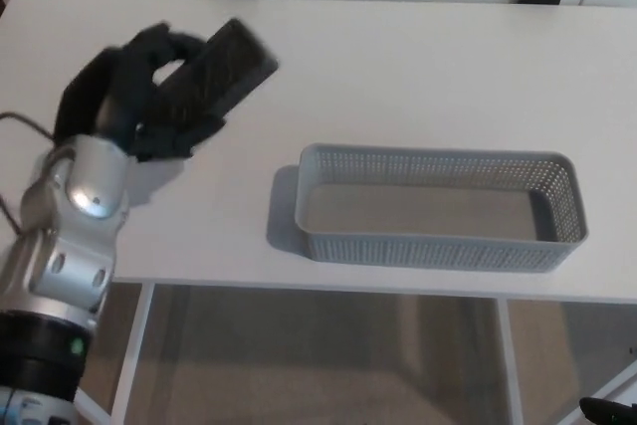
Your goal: The robot walks towards a desk on which an eraser is kept on the left hand side and a container is kept on the right hand side. The robot picks up the eraser using its left hand and places it in the container.
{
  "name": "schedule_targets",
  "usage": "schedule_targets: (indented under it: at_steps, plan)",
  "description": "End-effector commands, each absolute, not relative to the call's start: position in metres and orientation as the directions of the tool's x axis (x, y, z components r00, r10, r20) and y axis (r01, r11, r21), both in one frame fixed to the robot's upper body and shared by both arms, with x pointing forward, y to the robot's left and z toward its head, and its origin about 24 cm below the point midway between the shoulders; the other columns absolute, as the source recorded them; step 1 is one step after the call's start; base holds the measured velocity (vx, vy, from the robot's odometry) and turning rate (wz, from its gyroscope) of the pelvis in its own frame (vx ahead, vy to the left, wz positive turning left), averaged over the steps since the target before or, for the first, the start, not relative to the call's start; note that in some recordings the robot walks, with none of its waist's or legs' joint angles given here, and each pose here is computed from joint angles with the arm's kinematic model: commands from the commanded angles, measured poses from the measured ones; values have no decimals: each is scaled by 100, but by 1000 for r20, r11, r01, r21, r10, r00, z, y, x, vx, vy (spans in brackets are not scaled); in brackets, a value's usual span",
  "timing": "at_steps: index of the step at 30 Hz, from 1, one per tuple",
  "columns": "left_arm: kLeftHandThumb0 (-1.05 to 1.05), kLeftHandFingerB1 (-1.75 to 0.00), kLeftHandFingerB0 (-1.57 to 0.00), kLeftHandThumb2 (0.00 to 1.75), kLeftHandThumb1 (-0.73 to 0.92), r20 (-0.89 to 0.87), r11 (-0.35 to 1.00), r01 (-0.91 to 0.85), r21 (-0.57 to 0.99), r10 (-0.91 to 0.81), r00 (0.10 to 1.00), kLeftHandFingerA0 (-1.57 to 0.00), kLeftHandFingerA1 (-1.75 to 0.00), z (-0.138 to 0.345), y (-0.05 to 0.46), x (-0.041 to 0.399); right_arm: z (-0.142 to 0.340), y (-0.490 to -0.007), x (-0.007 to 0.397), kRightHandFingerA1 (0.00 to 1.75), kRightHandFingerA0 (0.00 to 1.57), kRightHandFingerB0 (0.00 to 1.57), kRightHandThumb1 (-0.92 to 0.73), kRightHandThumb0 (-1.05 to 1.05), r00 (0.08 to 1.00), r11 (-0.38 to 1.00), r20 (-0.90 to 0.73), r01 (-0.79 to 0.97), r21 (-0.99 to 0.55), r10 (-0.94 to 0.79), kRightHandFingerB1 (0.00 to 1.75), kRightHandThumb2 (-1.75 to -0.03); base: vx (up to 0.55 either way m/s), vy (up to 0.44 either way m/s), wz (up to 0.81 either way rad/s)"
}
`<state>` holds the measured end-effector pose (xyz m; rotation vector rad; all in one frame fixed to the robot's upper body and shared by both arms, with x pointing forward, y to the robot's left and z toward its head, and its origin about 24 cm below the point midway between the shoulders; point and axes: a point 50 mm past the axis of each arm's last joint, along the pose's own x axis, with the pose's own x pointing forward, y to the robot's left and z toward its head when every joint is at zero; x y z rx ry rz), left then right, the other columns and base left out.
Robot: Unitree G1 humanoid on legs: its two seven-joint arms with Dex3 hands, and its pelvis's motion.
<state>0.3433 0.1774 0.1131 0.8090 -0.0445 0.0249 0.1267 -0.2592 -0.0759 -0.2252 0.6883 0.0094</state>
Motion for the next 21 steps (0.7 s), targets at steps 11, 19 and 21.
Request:
schedule_targets:
  at_steps: [11, 19, 21]
  plan:
    - [-33, -60, -77, 65, 73, 97, 584, 151, 798, -372, 923, -83, -144, 130, 70, 318, -75, -263, 129, 58, 36, 22, -46, -13, 773, 974, -629, -80, -214, -75, 51, -88, 0, 0, 0]
    - [-31, -53, -63, 67, 82, 69, 541, 186, 820, -416, 907, -86, -143, 127, 43, 317, -72, -263, 132, 43, 46, 34, -66, -16, 779, 966, -623, -105, -237, -68, 37, -59, 0, 0, 0]
    - [-25, -86, -72, 68, 79, 70, 544, 184, 819, -413, 908, -85, -145, 126, 40, 317, -71, -263, 133, 43, 46, 34, -65, -17, 783, 963, -618, -112, -245, -66, 37, -59, 0, 0, 0]
